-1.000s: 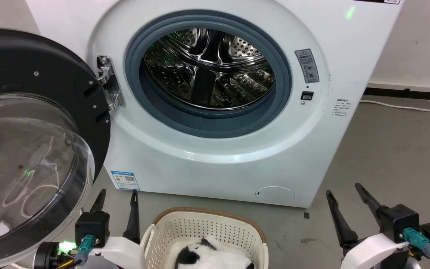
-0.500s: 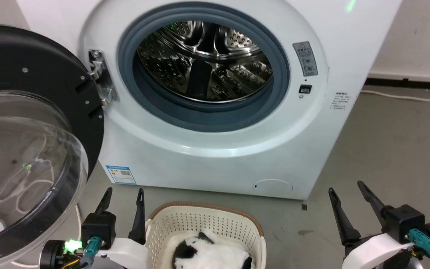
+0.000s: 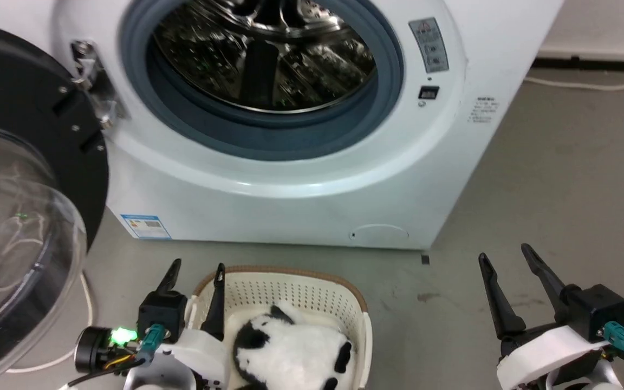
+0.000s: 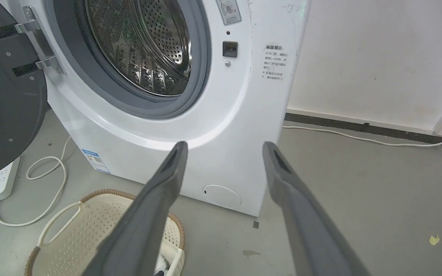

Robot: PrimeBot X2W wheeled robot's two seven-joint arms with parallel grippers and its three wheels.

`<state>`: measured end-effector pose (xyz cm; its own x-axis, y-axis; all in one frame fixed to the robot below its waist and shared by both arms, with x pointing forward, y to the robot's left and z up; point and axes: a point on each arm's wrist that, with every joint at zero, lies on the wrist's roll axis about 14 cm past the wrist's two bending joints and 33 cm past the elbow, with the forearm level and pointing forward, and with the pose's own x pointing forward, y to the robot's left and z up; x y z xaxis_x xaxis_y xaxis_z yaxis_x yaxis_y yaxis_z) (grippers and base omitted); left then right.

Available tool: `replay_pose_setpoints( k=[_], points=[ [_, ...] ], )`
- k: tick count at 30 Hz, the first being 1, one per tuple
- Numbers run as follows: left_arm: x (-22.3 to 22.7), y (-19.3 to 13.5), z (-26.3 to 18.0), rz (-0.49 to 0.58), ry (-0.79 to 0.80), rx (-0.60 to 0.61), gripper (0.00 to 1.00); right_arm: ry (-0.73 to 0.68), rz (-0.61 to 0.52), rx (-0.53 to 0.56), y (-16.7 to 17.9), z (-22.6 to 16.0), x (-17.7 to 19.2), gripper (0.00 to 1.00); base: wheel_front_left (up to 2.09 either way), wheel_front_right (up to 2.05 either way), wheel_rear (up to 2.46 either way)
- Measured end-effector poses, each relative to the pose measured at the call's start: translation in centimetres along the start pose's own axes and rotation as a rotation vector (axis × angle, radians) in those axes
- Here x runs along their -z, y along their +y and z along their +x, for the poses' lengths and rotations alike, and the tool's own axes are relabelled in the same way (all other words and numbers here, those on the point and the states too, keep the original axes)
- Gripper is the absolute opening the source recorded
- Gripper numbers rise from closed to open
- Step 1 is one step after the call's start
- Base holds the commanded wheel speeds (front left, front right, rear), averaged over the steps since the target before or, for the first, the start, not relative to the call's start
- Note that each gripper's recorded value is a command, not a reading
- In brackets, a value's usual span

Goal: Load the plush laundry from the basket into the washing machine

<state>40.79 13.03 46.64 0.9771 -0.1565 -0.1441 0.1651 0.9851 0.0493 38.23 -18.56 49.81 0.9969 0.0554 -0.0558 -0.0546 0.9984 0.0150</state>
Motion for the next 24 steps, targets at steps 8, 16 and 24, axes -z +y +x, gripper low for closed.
replay_pose_setpoints(
  k=[8, 16, 24],
  points=[
    [3.4, -1.9, 2.5, -0.003, 0.094, 0.077, 1.00, 0.029, 0.024, 0.023, -0.8, 0.6, 1.4, 1.00, 0.00, 0.00, 0.00],
    [8.5, -4.1, 4.4, -0.009, 0.257, 0.167, 1.00, 0.067, 0.053, 0.055, -1.7, 1.1, 3.1, 1.00, 0.00, 0.00, 0.00],
    [13.4, -4.9, 5.4, -0.004, 0.406, 0.220, 1.00, 0.099, 0.081, 0.073, -2.3, 1.7, 4.7, 1.00, 0.00, 0.00, 0.00]
  ],
)
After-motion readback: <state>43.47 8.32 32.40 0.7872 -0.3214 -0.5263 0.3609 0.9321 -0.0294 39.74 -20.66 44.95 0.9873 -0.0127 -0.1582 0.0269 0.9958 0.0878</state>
